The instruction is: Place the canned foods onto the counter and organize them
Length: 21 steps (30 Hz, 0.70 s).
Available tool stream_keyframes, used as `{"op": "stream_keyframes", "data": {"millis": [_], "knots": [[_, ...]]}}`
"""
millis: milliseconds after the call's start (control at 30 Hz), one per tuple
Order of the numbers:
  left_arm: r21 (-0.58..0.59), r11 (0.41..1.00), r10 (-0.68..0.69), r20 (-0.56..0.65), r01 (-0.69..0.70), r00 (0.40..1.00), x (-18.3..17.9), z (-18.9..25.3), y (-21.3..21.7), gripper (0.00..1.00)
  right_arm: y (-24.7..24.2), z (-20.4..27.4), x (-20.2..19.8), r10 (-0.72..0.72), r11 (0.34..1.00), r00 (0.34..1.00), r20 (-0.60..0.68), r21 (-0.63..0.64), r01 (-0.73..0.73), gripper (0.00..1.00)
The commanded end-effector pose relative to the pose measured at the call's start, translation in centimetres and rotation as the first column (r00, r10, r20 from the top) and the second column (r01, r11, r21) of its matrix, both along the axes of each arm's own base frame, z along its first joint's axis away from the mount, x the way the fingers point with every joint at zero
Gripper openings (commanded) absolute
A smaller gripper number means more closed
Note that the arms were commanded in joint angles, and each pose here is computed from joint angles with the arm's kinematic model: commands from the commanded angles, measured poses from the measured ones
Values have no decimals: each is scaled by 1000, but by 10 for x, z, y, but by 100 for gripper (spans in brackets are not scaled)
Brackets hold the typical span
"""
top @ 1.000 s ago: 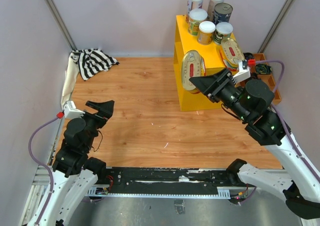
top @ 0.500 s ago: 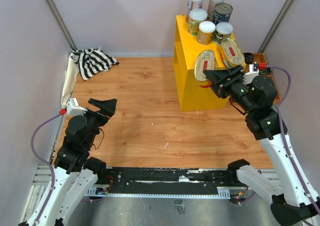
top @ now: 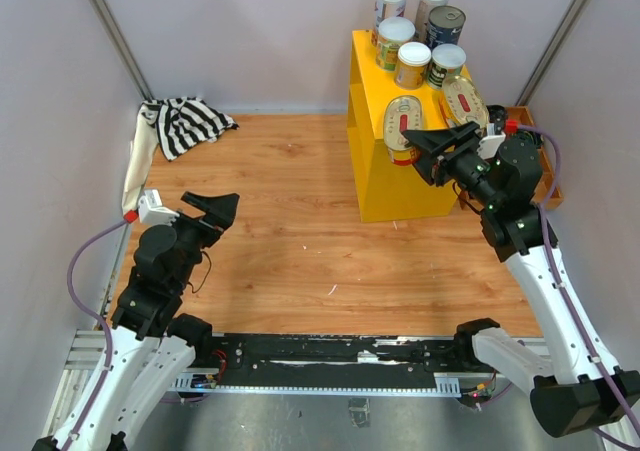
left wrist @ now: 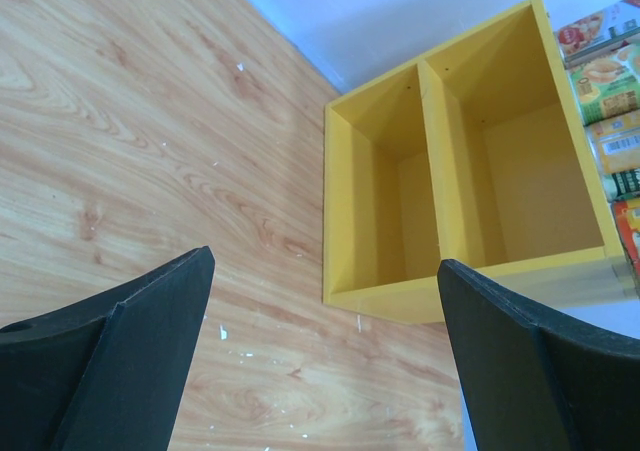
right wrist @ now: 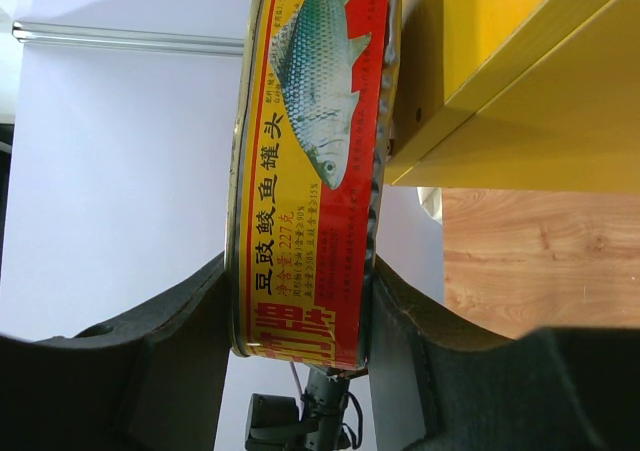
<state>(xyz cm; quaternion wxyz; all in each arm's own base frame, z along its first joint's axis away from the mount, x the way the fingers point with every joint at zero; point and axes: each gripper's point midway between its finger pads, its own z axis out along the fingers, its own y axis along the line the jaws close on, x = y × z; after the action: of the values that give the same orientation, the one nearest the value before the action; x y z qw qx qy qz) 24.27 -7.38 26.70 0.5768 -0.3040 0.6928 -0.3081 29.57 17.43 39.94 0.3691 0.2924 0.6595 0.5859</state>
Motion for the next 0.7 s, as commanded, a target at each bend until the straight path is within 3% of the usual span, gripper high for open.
{"op": "stream_keyframes", "data": {"millis": [0,233,667], "knots": [[-22,999,-26,79,28,997,1,21,-5,99,-4,42,-7,18,998,990,137,51,-25,1],[-6,998,-68,89,69,994,6,26,-13,98,-13,35,3,-10,999,994,110,53,4,6],[16,993,-120,113,119,986,13,40,-24,98,-21,29,22,-36,996,997,73,79,31,34]]}}
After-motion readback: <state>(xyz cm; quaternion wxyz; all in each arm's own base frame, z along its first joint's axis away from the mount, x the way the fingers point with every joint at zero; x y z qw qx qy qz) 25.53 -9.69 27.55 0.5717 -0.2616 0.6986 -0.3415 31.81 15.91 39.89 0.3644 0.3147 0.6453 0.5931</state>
